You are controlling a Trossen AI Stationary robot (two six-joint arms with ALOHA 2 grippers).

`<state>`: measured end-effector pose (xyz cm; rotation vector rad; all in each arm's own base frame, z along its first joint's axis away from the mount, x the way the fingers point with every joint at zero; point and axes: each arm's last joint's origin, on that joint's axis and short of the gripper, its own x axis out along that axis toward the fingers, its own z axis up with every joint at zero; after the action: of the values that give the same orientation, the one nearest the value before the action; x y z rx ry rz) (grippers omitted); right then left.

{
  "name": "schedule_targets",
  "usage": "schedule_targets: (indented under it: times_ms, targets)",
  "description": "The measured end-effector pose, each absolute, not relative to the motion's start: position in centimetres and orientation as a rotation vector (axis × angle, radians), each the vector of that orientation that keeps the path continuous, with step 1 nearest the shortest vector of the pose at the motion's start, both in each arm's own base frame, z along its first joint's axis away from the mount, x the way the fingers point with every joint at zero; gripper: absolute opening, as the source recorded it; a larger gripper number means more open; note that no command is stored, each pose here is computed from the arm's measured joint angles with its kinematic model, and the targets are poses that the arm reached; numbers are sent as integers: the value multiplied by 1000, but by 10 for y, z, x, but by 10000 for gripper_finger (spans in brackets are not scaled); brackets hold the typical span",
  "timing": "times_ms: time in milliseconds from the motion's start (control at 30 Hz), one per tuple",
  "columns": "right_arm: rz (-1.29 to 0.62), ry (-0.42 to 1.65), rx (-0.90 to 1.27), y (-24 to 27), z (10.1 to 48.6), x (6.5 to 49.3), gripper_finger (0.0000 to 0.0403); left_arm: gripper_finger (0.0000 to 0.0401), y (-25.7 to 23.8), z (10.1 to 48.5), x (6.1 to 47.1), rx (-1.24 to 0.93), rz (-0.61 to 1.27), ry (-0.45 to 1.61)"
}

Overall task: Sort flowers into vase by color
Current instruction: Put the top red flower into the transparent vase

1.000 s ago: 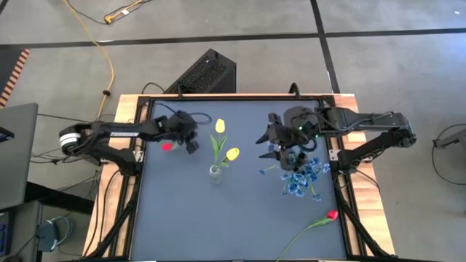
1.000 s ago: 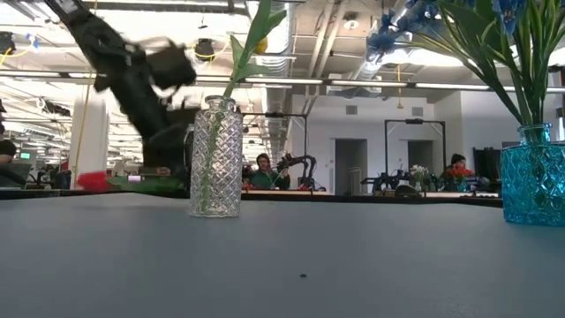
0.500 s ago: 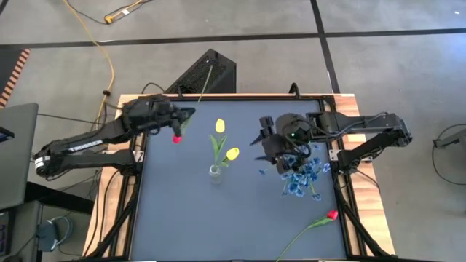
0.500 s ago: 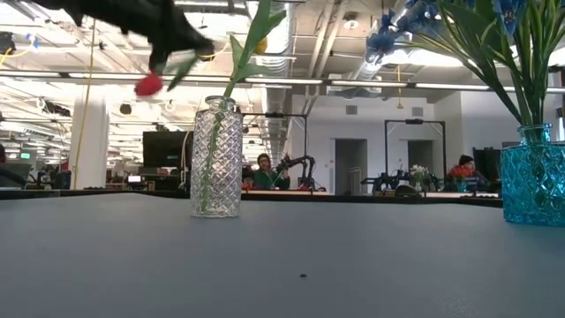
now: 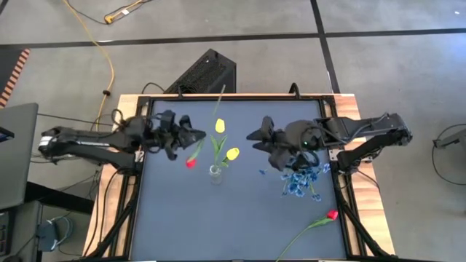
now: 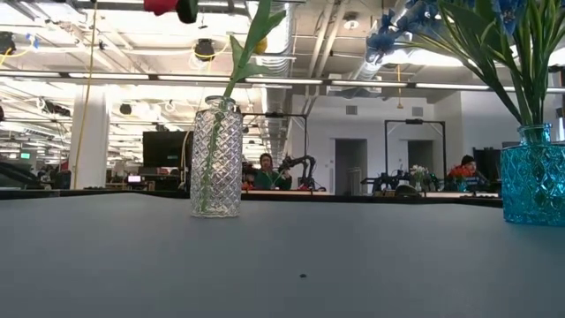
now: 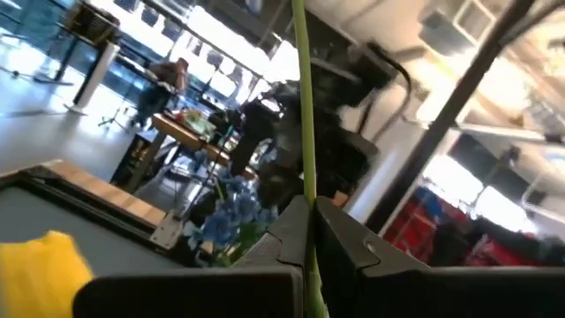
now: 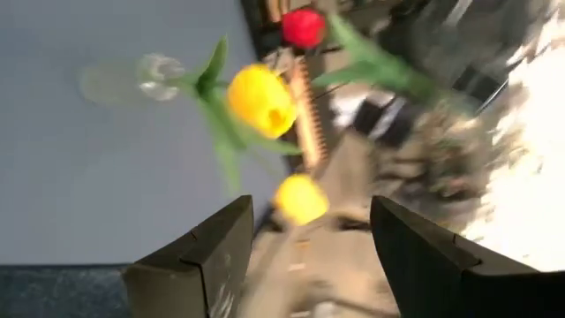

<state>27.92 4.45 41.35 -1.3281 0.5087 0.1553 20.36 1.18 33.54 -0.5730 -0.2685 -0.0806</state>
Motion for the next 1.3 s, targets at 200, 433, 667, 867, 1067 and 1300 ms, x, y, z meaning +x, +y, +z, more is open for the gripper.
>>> schedule_targets:
  times_ms: [200,433,667,867,1067,1300]
  targets:
    - [41,352,-1499,61,432,282,254,0,5,321,227,-607,-26,-249]
    - [-15,330,-1754,51,440,286,254,0,6,328,240,-636,-29,-252]
    - [-151,349,-1793,21,441,308,254,0,4,338,246,-632,-32,-225]
    - [-147,368,-1859,17,435,317,236,0,5,336,246,-642,1,-216]
    - [-177,405,-1855,4,429,328,192,0,5,336,246,-648,-3,-215]
    - [-200,448,-1848,-9,423,337,134,0,5,334,246,-652,-6,-189]
